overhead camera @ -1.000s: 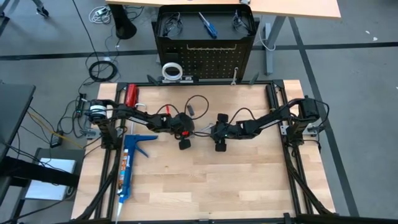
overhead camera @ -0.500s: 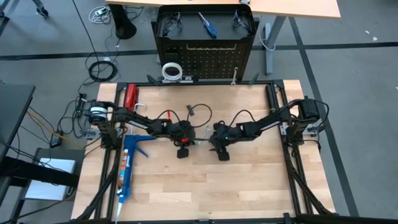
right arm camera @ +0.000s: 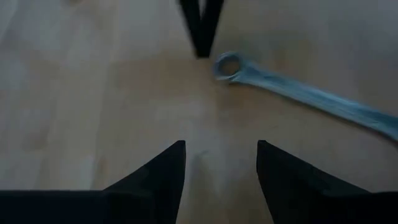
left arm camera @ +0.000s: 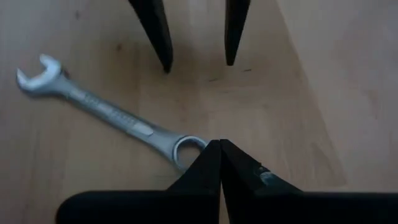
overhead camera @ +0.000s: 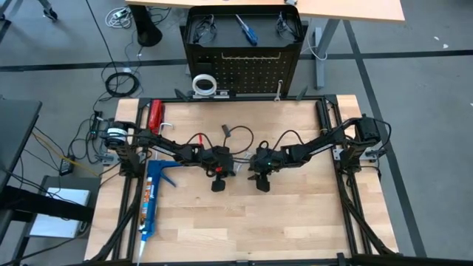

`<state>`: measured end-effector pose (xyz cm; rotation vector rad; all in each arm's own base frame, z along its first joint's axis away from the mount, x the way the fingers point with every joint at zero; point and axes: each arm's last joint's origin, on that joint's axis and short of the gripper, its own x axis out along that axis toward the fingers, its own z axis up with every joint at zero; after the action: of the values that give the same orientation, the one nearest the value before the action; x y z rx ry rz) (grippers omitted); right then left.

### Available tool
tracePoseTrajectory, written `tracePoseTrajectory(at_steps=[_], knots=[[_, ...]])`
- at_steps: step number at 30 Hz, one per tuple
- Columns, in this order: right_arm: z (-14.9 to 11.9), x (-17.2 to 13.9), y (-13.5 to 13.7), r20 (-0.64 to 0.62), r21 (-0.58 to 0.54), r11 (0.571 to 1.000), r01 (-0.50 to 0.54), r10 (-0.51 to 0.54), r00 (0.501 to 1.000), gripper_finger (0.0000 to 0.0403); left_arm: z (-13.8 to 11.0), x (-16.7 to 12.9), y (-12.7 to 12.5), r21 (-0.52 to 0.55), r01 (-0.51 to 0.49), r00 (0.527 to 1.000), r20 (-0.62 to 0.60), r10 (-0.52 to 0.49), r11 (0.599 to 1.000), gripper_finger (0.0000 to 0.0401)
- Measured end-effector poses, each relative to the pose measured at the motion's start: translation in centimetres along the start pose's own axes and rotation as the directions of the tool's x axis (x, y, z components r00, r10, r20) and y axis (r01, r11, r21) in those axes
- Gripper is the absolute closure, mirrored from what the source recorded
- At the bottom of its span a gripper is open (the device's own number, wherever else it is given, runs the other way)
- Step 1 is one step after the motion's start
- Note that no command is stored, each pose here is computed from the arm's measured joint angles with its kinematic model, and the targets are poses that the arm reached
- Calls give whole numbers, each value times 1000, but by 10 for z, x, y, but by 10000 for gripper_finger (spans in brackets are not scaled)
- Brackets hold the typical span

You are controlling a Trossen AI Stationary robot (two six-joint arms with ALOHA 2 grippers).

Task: Hang tools onto peg board
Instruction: Hang the wrench onto the black pegboard

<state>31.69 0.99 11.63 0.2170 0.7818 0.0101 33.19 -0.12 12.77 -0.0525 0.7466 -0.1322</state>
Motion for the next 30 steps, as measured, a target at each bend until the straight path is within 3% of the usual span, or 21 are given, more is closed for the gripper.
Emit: tracePoseTrajectory(at_steps=[5, 14, 17, 20, 24, 30], knots=[[0, 0, 0, 9, 5, 999, 45, -45, 999, 204, -2, 0, 1, -120, -45, 999, -22, 43, 992, 349], [1, 1, 11, 38, 83, 996, -8, 5, 999, 194, -1, 0, 6, -247, -50, 999, -9, 50, 968, 184], [3, 1, 13, 57, 114, 993, -20, 13, 998, 189, -4, 2, 12, -297, 7, 1000, -13, -12, 955, 150], [3, 1, 12, 65, 123, 992, -9, 1, 998, 186, -7, 9, 17, -328, 43, 999, -7, -48, 944, 138], [0, 1, 13, 58, 72, 994, 82, -87, 995, 183, -7, 16, 18, -321, 61, 998, 29, -54, 945, 138], [-2, 1, 14, 31, 159, 986, 50, -55, 998, 183, -7, 17, 17, -355, 79, 997, 47, -67, 931, 137]])
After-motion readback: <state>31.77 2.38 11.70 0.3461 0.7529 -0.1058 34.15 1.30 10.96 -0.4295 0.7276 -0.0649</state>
